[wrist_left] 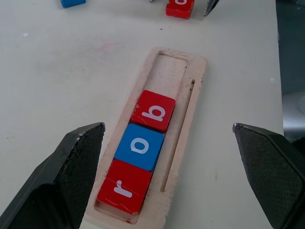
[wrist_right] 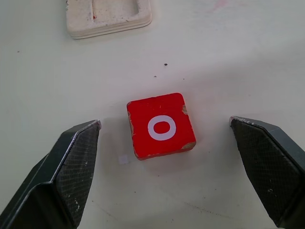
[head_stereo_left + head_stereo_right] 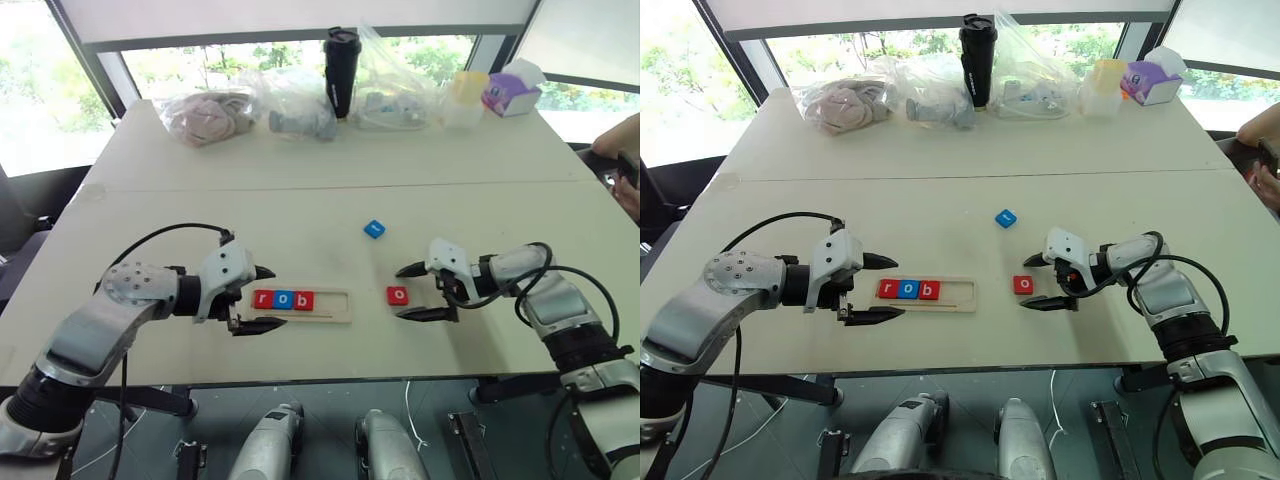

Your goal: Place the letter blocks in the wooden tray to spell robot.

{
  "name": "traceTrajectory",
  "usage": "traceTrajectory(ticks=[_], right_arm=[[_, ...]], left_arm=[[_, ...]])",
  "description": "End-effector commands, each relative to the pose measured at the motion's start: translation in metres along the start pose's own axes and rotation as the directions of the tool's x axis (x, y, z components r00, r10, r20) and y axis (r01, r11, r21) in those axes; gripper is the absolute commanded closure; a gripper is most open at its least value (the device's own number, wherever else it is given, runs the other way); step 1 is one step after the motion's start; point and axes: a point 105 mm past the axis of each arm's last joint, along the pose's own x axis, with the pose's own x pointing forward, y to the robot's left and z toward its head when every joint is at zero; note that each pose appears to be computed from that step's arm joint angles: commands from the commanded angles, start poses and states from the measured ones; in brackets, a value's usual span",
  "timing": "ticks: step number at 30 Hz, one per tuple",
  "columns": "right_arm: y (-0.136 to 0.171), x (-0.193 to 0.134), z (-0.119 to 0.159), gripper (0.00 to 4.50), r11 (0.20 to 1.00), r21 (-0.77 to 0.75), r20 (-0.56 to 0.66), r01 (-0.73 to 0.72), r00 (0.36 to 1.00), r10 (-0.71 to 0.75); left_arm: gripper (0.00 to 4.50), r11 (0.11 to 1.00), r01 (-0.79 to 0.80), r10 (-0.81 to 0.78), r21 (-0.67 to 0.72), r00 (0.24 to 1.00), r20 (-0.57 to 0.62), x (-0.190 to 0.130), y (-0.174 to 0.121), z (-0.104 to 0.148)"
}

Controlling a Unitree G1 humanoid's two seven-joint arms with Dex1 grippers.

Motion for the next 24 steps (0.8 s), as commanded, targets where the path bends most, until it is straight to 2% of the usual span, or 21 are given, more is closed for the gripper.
traceTrajectory(ticks=[1, 3, 5, 6, 9, 12, 15, 24], right_arm=[[0.001, -0.002, 0.005, 1.21, 1.0, -0.008, 0.027, -0.003, 1.0, 0.003], [0.001, -0.002, 0.005, 2.35, 1.0, -0.009, 0.026, 0.0, 1.0, 0.0], [0.001, -0.004, 0.006, 3.25, 1.0, -0.014, 0.023, 0.011, 1.0, -0.011], [0.0, -0.006, 0.006, 3.34, 1.0, -0.017, 0.02, 0.02, 1.0, -0.02], [0.0, -0.011, 0.02, 3.34, 0.999, -0.029, 0.035, 0.042, 0.999, -0.041], [0.003, -0.01, 0.054, 3.34, 0.996, -0.071, 0.082, 0.049, 0.996, -0.043], [0.01, 0.007, 0.083, 3.34, 0.991, -0.114, 0.12, 0.073, 0.991, -0.059], [0.039, 0.065, 0.103, 3.34, 0.997, -0.051, 0.09, 0.066, 0.994, -0.061]], left_arm=[[0.0, 0.999, -0.023, 0.023, 0.03, 1.0, -0.013, -0.006, 0.004, 0.001], [0.0, 0.999, -0.024, 0.025, 0.03, 1.0, -0.018, -0.007, 0.004, 0.0], [0.0, 0.999, -0.027, 0.027, 0.031, 0.999, -0.023, -0.008, 0.005, -0.001], [0.0, 0.999, -0.028, 0.029, 0.031, 0.999, -0.025, -0.009, 0.005, -0.002], [0.0, 0.999, -0.041, 0.042, 0.032, 0.999, -0.028, -0.013, 0.007, -0.002], [0.0, 0.998, -0.062, 0.062, 0.028, 0.998, -0.027, -0.021, 0.012, -0.001], [0.0, 0.997, -0.075, 0.077, 0.035, 0.995, -0.063, -0.026, 0.015, -0.007], [0.0, 0.996, -0.079, 0.081, 0.039, 0.995, -0.053, -0.021, 0.016, -0.007]])
